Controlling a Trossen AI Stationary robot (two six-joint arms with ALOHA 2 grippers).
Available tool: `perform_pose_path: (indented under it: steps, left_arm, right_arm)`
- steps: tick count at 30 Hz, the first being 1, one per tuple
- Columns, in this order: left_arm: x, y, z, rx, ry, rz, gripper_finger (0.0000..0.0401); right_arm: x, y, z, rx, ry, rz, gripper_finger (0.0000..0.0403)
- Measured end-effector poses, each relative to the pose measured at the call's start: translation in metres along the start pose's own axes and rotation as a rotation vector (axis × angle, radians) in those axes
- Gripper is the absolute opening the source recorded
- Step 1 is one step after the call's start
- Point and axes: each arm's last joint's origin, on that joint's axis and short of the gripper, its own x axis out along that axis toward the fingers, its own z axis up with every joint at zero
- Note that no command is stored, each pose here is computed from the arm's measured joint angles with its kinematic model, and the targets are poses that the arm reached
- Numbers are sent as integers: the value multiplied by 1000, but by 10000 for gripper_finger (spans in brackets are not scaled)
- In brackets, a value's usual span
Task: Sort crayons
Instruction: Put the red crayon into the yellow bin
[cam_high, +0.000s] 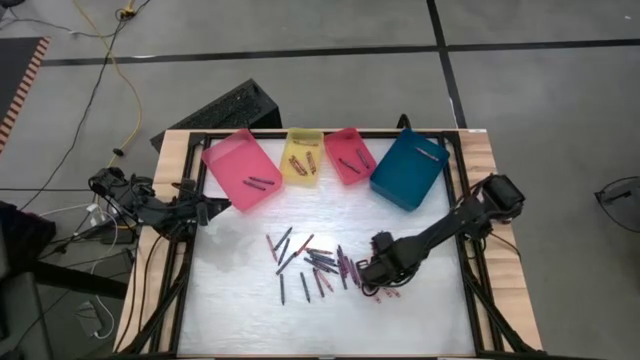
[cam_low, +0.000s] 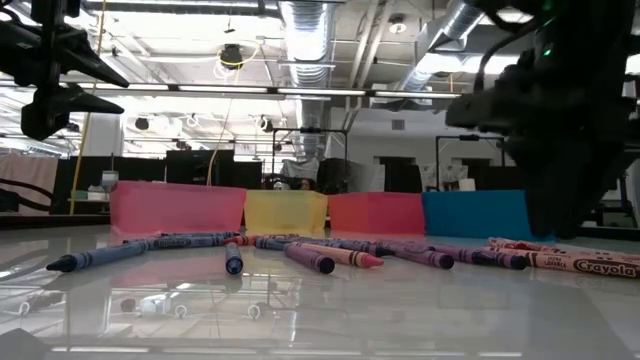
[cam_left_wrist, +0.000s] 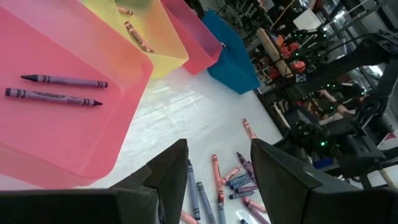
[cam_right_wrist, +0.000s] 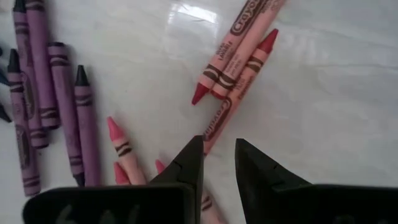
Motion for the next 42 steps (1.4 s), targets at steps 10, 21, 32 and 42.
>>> perform_pose_path:
  steps: [10, 21, 32, 42]
  left_arm:
    - [0, 0, 0, 2, -3, 3, 165]
    - [0, 1, 0, 0, 0, 7, 165]
    - [0, 1, 0, 1, 0, 6, 165]
    - [0, 1, -1, -3, 17, 6, 165]
  right_arm:
    - [16, 1, 7, 24, -15, -54, 87]
    - [30, 7, 4, 31, 29, -62, 59]
    - [30, 8, 4, 33, 36, -58, 5]
    - [10, 19, 10, -44, 55, -58, 2]
